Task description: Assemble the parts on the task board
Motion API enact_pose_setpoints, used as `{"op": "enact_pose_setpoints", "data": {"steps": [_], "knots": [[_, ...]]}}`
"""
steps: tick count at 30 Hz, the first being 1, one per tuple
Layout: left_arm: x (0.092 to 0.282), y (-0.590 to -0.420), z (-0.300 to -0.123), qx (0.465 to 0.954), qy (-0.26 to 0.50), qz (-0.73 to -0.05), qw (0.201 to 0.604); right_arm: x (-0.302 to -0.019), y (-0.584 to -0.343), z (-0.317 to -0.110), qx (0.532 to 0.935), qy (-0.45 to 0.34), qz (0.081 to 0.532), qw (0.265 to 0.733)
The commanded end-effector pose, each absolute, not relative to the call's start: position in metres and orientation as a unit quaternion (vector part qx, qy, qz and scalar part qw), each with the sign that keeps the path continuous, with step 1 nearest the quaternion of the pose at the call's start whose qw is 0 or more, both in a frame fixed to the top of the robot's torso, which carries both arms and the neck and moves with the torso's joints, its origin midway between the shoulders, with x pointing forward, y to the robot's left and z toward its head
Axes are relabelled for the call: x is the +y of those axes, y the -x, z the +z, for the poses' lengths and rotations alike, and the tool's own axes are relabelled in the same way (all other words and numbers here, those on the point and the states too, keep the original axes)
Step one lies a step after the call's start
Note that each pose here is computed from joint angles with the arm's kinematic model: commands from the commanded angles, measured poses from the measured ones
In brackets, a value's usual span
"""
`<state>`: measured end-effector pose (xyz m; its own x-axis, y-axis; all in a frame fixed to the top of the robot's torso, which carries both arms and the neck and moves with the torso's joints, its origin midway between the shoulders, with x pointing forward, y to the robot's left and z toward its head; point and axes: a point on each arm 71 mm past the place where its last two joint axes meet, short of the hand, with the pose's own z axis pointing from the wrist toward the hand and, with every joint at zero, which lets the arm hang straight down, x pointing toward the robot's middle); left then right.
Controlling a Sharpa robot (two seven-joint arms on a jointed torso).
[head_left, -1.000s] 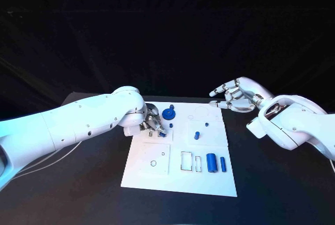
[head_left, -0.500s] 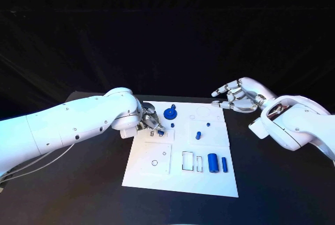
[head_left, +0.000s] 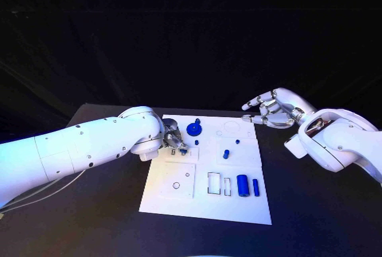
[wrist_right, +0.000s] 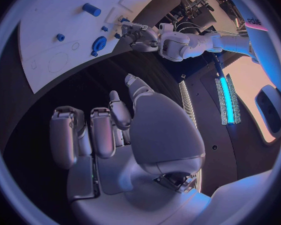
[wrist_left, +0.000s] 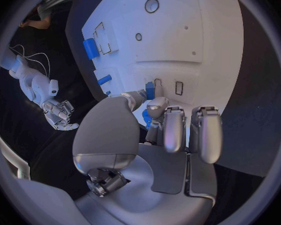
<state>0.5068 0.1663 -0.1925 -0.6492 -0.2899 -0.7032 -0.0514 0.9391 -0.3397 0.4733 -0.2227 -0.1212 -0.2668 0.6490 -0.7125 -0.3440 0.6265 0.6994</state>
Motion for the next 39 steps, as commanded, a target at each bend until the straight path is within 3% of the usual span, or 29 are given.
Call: {"op": "enact_pose_setpoints", "data": {"steps": [1,39], "knots": [[0.1640,-0.5082,-0.1924,0.890,0.077,-0.137,0.427,-0.2218,-0.4731,-0.1218,0.681,-0.109,0.418,0.591],[0.1604,-0.5082,-0.2013,0.903,0.046,-0.115,0.413,-0.2203,-0.4728,-0.1233,0.683,-0.106,0.420,0.588]]}}
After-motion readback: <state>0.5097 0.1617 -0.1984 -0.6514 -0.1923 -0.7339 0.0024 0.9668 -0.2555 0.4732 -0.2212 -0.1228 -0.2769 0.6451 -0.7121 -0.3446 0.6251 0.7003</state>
